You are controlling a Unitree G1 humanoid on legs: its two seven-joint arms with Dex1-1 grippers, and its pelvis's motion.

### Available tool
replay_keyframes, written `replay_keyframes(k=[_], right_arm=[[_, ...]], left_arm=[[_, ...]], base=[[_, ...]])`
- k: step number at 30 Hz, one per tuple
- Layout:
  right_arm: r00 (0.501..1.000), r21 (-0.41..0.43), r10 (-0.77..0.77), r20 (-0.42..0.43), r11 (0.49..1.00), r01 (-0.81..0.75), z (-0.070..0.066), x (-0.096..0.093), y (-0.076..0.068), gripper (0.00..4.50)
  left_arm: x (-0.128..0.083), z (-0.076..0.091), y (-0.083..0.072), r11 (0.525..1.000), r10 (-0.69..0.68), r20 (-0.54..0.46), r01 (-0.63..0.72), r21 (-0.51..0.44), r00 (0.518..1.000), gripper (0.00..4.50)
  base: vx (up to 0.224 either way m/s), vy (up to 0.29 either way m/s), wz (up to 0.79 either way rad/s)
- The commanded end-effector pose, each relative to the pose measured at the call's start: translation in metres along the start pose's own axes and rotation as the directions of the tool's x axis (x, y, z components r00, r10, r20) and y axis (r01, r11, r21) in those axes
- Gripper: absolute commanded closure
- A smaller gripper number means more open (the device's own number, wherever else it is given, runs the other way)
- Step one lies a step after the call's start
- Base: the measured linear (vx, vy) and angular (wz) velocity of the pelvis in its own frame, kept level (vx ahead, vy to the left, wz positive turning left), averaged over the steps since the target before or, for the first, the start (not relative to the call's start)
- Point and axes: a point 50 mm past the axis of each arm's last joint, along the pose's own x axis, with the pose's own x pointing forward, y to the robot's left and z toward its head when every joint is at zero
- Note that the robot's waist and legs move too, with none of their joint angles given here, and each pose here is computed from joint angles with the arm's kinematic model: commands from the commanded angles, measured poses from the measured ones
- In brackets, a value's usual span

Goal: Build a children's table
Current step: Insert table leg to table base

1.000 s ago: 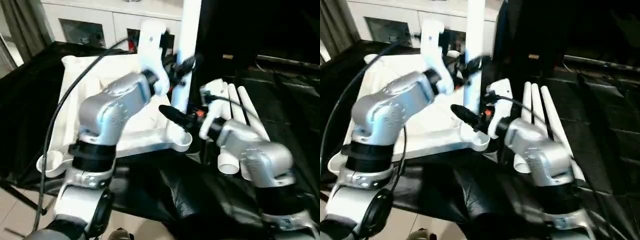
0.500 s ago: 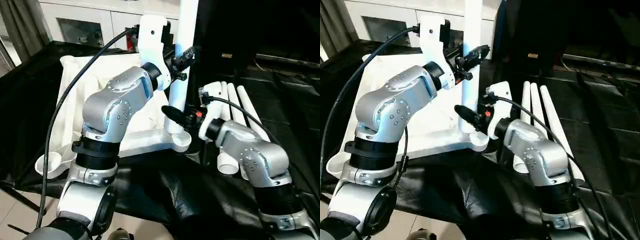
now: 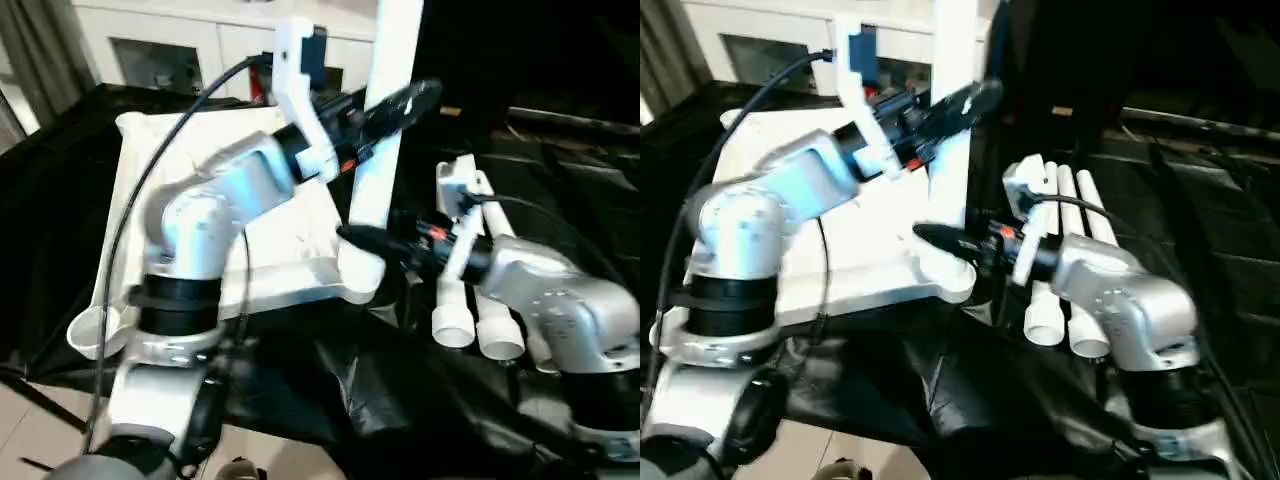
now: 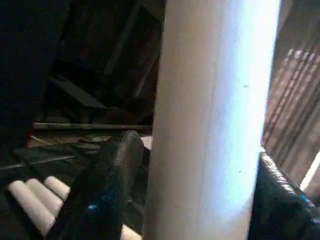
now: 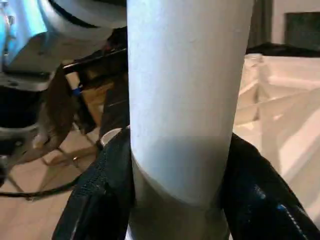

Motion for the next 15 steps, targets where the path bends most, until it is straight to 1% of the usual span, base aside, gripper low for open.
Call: replay_keyframes(k=[1, 2, 3, 6, 8, 10, 11, 12, 13, 14, 15], right_arm=[[0.998, -0.028, 0.062, 0.016, 0.998, -0.062, 0.008, -0.004, 0.008, 2.53], [0.997, -0.027, 0.075, 0.011, 0.997, -0.074, 0.008, -0.005, 0.009, 2.53], [0.997, -0.027, 0.075, 0.01, 0.997, -0.075, 0.008, -0.005, 0.009, 2.53], [0.996, -0.025, 0.088, 0.006, 0.996, -0.087, 0.009, -0.006, 0.01, 2.53], [0.996, -0.026, 0.087, 0.002, 0.996, -0.087, 0.008, -0.006, 0.01, 2.53], [0.997, -0.032, 0.083, -0.003, 0.996, -0.083, 0.008, -0.006, 0.01, 2.53], [0.998, -0.055, 0.062, -0.008, 0.997, -0.062, 0.008, -0.006, 0.009, 2.18], [0.998, -0.05, 0.069, -0.008, 0.996, -0.07, 0.008, -0.005, 0.009, 1.97], [0.997, -0.045, 0.083, -0.011, 0.996, -0.083, 0.008, -0.005, 0.01, 1.83], [0.995, -0.023, 0.099, -0.019, 0.995, -0.1, 0.007, -0.005, 0.012, 1.77], [0.995, -0.021, 0.102, -0.021, 0.995, -0.102, 0.007, -0.005, 0.012, 1.77]], left_arm=[[-0.001, 0.005, 0.002, 1.0, 0.015, 0.008, -0.015, -0.011, 1.0, 1.95], [-0.002, 0.005, 0.004, 1.0, 0.021, 0.009, -0.02, -0.018, 1.0, 2.24], [-0.002, 0.005, 0.004, 1.0, 0.021, 0.009, -0.021, -0.018, 1.0, 2.33], [-0.002, 0.004, 0.005, 1.0, 0.012, 0.005, -0.012, -0.021, 1.0, 2.36], [-0.002, 0.003, 0.005, 1.0, 0.009, -0.003, -0.009, -0.013, 1.0, 2.6], [-0.002, 0.002, 0.005, 1.0, 0.011, -0.012, -0.011, -0.002, 1.0, 2.61], [-0.002, 0.0, 0.004, 1.0, 0.0, -0.022, 0.0, -0.004, 1.0, 2.65], [-0.002, -0.001, 0.003, 1.0, -0.004, -0.029, 0.004, 0.001, 1.0, 2.65], [-0.002, -0.002, 0.003, 1.0, -0.009, -0.039, 0.009, 0.006, 0.999, 2.65], [-0.001, -0.005, 0.001, 1.0, -0.018, -0.058, 0.019, 0.017, 0.998, 2.65], [-0.001, -0.005, 0.001, 1.0, -0.019, -0.06, 0.02, 0.017, 0.998, 2.65]], base=[[0.0, 0.0, 0.0], [0.0, 0.0, 0.0], [0.0, 0.0, 0.0], [0.0, 0.0, 0.0], [0.0, 0.0, 0.0], [0.0, 0.0, 0.0], [0.0, 0.0, 0.0], [0.0, 0.0, 0.0], [0.0, 0.0, 0.0], [0.0, 0.0, 0.0], [0.0, 0.0, 0.0]])
